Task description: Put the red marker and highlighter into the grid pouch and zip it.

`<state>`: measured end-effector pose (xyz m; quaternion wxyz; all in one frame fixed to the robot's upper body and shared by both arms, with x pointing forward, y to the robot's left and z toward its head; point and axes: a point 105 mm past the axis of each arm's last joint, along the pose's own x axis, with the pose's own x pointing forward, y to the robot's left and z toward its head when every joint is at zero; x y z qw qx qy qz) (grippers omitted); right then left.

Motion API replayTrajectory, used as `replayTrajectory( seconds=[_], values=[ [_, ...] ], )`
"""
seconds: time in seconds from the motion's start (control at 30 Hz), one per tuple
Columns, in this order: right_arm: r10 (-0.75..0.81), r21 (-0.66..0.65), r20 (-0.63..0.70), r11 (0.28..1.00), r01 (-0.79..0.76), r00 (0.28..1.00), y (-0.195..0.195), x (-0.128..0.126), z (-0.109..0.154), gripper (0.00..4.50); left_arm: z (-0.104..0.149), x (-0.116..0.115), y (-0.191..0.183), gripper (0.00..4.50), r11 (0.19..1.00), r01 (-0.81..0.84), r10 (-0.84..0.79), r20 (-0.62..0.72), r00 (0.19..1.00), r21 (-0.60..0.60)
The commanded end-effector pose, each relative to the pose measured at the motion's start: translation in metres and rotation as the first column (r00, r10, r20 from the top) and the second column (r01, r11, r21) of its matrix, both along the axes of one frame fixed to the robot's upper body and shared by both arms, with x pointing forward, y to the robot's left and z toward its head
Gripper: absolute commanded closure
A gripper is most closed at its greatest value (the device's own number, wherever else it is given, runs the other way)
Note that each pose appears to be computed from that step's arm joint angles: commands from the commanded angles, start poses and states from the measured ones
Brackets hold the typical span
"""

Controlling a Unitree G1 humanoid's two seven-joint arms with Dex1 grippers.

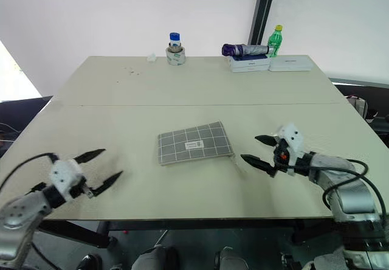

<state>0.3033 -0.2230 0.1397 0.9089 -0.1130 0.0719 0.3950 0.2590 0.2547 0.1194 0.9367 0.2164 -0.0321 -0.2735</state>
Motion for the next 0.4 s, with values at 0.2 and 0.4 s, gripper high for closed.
replayTrajectory(
  seconds=[0.2,0.4],
  values=[
    [-0.037,-0.048,0.099,0.998,0.042,0.994,-0.022,-0.003,0.015,0.00,0.012,-0.010,0.063,0.08,0.982,-0.183,0.183,-0.004,0.983,0.036],
    [-0.022,-0.070,0.108,0.997,0.030,0.994,-0.012,0.002,0.018,0.00,0.008,-0.017,0.086,0.08,0.967,-0.228,0.229,0.003,0.973,0.113]
  ],
)
